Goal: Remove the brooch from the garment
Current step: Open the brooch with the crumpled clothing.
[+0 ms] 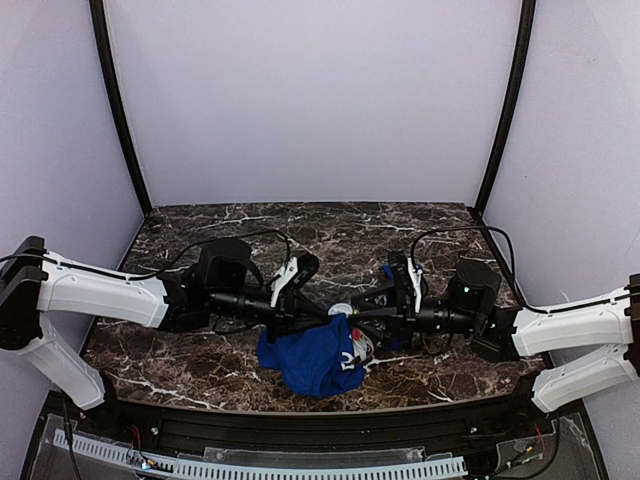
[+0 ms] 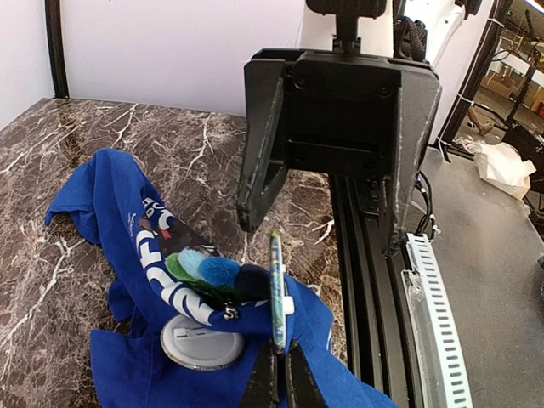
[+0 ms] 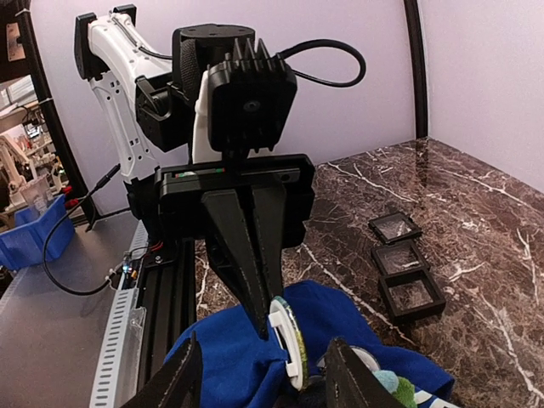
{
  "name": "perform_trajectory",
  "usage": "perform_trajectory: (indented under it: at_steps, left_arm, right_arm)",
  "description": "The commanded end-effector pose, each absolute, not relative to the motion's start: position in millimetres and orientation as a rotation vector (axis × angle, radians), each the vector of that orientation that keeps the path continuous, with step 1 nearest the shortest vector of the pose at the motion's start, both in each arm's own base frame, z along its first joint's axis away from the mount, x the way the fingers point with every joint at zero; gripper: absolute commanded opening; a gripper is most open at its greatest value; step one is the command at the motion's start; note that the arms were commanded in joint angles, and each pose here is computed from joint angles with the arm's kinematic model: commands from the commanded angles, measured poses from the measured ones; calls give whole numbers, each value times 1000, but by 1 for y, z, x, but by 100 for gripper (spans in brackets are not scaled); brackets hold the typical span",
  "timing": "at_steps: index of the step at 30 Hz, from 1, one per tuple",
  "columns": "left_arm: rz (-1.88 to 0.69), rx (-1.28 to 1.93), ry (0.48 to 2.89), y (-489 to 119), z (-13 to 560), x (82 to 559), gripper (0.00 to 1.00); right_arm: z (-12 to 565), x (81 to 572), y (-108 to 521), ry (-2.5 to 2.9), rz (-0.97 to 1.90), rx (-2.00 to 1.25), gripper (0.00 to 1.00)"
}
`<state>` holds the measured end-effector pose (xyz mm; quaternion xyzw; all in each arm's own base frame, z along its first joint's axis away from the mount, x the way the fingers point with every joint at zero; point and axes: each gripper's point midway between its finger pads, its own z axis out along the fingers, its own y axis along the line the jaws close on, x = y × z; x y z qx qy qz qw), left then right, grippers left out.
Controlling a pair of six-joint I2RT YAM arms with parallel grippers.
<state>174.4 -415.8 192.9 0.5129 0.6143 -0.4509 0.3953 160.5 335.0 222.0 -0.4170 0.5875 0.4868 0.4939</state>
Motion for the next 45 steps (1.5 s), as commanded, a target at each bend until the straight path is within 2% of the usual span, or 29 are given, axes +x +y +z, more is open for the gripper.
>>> perform_trajectory:
  at_steps: [1,19,45]
  left_arm:
    - [-1162,1325,1521,-412,200,167,1]
    - [-1170,1328,1518,-412,201,166,1]
    - [-1172,1319,1518,-413,202,167,1]
  right_arm:
    - [234,162,340,1387,1224,-1012,47]
    - [226,171,348,1417,1252,-1007,25]
    - [222,175,350,1428,1248,-996,10]
